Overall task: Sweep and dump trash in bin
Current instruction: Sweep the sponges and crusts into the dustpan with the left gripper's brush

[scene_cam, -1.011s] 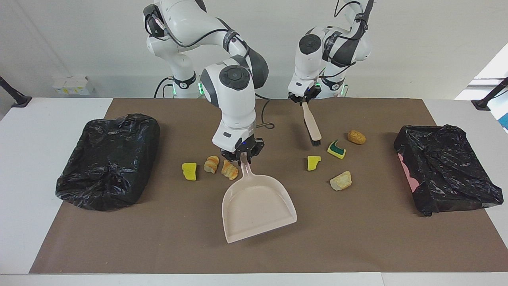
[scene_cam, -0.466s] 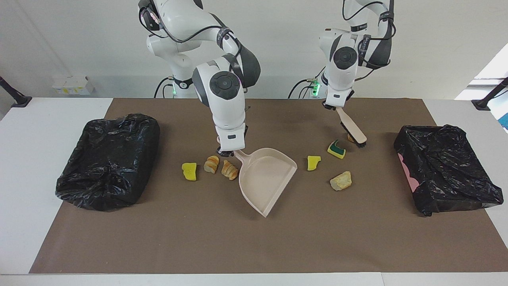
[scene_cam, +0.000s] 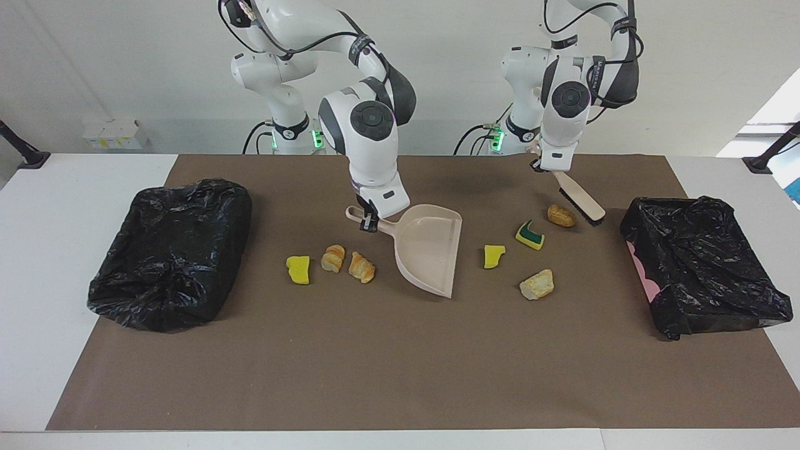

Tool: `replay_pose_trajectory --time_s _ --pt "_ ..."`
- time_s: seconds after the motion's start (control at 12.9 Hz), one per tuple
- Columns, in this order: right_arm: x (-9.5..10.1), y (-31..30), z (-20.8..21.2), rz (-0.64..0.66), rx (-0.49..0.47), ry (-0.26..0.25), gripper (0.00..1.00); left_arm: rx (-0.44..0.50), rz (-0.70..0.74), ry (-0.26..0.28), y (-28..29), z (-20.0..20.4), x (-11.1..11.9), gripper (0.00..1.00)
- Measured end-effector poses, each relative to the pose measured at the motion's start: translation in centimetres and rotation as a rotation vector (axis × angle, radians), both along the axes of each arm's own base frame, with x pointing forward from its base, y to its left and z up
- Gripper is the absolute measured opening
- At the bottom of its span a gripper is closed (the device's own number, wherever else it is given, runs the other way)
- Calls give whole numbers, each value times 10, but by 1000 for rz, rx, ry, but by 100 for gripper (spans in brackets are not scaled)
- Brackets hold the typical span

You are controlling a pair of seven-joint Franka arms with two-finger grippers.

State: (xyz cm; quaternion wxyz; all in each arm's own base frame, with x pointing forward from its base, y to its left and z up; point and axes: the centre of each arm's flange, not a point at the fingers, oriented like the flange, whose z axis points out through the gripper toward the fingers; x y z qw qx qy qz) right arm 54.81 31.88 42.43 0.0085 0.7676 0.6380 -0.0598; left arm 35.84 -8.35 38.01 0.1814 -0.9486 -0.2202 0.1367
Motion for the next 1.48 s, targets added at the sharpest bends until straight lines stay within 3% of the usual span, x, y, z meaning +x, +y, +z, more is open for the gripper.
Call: replay_pose_trajectory --time_s 0.23,0.47,0.7,0.93,1.24,1.48 --pt "-20 27 -14 97 -70 -21 31 -3 -2 3 2 -14 -6 26" --pt "-19 29 -25 107 -73 -18 31 -59 14 -26 -6 -26 1 26" --pt "-19 29 -25 108 -70 -21 31 -114 23 -57 -20 -37 21 26" --pt "-18 29 -28 109 -64 -28 31 -190 -9 -124 -38 -34 52 26" --pt "-16 30 -31 101 -40 -40 31 -271 -130 -186 -75 -34 62 26" --pt "-14 27 -42 81 -11 -35 31 -326 -314 -173 -102 -32 56 26"
